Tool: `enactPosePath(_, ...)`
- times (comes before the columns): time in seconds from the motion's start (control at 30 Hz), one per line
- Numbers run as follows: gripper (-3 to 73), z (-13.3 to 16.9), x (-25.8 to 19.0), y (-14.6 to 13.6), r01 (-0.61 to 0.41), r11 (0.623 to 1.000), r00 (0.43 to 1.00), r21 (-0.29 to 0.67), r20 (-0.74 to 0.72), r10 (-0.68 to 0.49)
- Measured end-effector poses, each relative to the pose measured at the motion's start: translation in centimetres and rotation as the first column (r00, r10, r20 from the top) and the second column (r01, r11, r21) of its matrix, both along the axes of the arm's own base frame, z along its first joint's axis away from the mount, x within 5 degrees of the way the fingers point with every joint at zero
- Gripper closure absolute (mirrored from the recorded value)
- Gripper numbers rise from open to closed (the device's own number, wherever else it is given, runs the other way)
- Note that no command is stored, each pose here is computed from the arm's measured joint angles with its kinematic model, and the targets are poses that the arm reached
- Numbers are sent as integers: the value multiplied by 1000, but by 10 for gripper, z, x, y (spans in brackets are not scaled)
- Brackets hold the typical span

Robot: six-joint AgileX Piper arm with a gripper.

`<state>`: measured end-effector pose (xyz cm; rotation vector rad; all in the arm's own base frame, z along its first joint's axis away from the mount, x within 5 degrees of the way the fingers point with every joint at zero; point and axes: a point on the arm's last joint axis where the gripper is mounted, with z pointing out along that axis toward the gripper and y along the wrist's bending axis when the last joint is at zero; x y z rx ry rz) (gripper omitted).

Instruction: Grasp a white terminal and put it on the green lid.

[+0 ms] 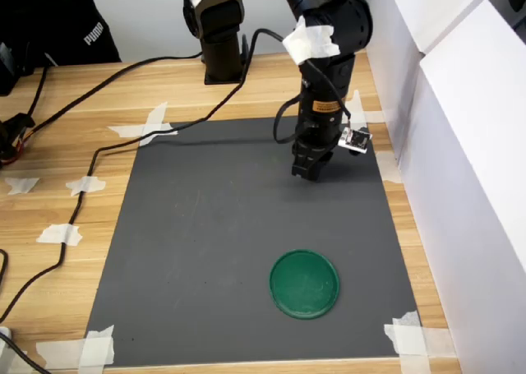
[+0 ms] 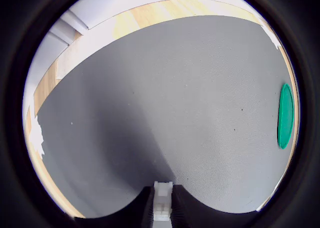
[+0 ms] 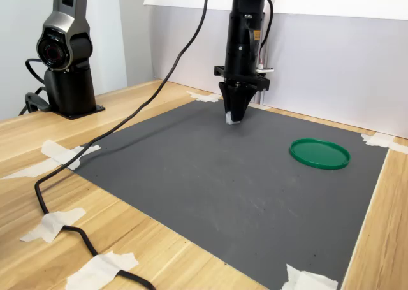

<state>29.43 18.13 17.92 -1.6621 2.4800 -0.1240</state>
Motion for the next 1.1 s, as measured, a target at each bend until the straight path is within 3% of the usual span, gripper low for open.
enactPosePath(0.2, 604, 9, 7, -4, 33, 999, 999, 6, -5, -33)
enactPosePath(0.57, 604, 96, 68, -19, 106, 987, 972, 122, 194, -129)
enactPosePath(0.7, 604, 109, 91, -17, 116, 985, 958, 125, 249, -144)
enactPosePath(1.1, 604, 74, 144, 1, 238, 967, 949, 89, 192, -251)
